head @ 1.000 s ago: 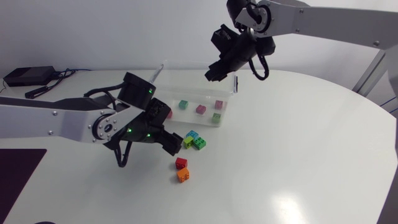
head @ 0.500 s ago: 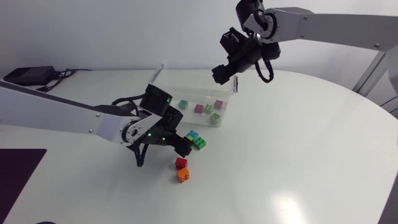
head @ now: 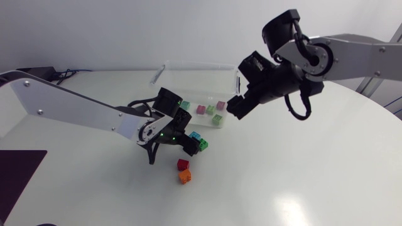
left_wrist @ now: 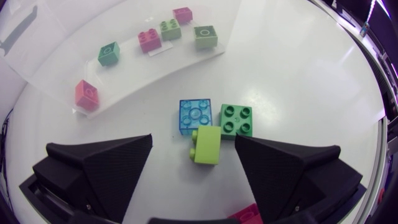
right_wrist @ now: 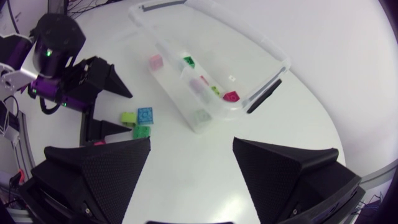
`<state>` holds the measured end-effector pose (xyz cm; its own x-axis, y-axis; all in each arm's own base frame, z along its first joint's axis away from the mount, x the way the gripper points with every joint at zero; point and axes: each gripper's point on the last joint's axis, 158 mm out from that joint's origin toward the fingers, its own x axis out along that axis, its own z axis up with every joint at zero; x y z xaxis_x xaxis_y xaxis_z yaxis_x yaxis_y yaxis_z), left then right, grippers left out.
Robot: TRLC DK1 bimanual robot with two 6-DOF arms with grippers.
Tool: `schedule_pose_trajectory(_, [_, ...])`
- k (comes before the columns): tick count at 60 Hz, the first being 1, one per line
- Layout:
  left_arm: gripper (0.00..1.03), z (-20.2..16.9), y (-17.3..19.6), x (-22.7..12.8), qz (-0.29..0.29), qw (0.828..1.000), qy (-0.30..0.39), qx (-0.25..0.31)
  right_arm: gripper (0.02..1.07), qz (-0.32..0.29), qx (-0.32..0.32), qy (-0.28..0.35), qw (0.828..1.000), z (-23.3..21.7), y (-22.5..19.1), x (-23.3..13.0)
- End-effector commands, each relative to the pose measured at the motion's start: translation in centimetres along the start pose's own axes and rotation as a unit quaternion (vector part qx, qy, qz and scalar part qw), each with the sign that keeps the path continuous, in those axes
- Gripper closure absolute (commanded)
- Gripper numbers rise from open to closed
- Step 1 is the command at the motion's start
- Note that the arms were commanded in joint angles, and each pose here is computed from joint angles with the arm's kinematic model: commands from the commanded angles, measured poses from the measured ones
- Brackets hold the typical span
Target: Place the duplo bricks in the container
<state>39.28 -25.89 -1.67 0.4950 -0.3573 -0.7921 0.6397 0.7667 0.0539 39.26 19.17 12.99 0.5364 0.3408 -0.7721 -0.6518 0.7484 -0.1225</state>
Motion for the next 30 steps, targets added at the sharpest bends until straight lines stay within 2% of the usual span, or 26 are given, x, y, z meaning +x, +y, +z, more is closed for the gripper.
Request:
schedule_pose_trajectory(1, [0.12,0.6,0.1,0.6,0.003,1.0,-0.002,0.012,0.11,0.014,0.006,0.012,1.0,-1.9,1.5,0.5])
schedule_pose_trajectory(7, [0.24,0.5,0.1,0.6,0.002,1.0,0.004,0.016,0.11,0.027,0.003,0.02,0.999,-3.0,2.6,0.6])
schedule_pose_trajectory(16, [0.48,0.3,0.1,0.6,0.001,1.0,0.014,0.023,0.11,0.041,-0.001,0.033,0.999,-4.4,3.8,0.8])
schedule_pose_trajectory(24, [0.63,0.0,0.2,0.7,-0.001,0.999,0.026,0.03,0.11,0.051,-0.004,0.042,0.998,-5.5,4.8,1.2])
schedule_pose_trajectory(30, [0.65,-0.2,0.2,0.9,-0.004,0.999,0.039,0.034,0.11,0.054,-0.004,0.049,0.997,-6.2,5.1,1.4])
